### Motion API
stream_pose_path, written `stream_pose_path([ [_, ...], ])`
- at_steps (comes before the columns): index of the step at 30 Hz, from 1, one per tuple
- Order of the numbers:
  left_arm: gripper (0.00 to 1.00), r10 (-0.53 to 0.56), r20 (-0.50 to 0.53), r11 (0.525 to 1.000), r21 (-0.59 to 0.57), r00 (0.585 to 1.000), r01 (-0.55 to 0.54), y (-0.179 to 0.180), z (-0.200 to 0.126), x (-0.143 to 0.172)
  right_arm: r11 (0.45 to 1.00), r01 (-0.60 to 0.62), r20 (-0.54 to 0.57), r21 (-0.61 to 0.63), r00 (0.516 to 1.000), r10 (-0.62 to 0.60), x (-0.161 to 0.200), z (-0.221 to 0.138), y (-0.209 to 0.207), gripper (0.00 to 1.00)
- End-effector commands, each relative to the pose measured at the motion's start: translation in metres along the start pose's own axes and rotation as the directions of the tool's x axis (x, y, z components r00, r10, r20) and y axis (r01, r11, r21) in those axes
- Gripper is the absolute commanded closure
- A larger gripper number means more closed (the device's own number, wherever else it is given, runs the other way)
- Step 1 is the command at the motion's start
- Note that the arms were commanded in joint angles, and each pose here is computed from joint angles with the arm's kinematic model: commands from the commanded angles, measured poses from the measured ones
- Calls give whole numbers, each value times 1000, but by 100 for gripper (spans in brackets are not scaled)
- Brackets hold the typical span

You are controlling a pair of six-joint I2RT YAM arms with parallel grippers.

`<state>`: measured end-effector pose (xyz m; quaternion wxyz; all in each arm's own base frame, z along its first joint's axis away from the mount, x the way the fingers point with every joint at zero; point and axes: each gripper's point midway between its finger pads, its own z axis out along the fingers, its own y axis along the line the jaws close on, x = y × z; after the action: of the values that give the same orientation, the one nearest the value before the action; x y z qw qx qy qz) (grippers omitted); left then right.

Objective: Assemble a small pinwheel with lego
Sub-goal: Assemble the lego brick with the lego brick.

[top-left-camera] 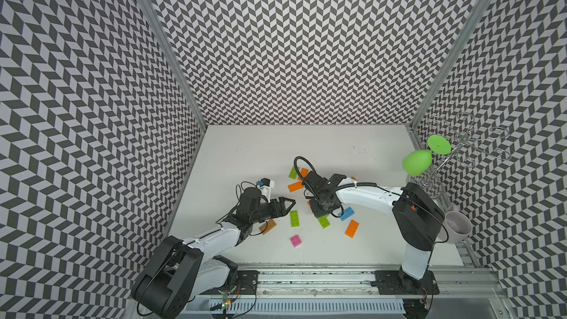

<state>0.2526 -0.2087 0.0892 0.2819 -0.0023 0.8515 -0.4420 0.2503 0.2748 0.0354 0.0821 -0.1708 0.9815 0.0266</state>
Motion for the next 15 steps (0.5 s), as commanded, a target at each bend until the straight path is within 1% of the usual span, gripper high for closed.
stream_pose_path([
  [1,23,42,17,998,44,999,-42,-15,2,-9,999,-14,-102,44,995,18,23,27,-10,88],
  [5,23,49,27,998,47,998,-50,-19,-2,-12,1000,-10,-30,-9,1000,10,-1,7,5,82],
  [9,23,62,52,997,34,997,-64,-22,-7,-17,999,-2,32,-42,999,4,-23,-16,15,79],
  [15,23,64,58,997,28,996,-66,-24,-11,-19,998,5,60,-56,998,-2,-31,-29,17,75],
])
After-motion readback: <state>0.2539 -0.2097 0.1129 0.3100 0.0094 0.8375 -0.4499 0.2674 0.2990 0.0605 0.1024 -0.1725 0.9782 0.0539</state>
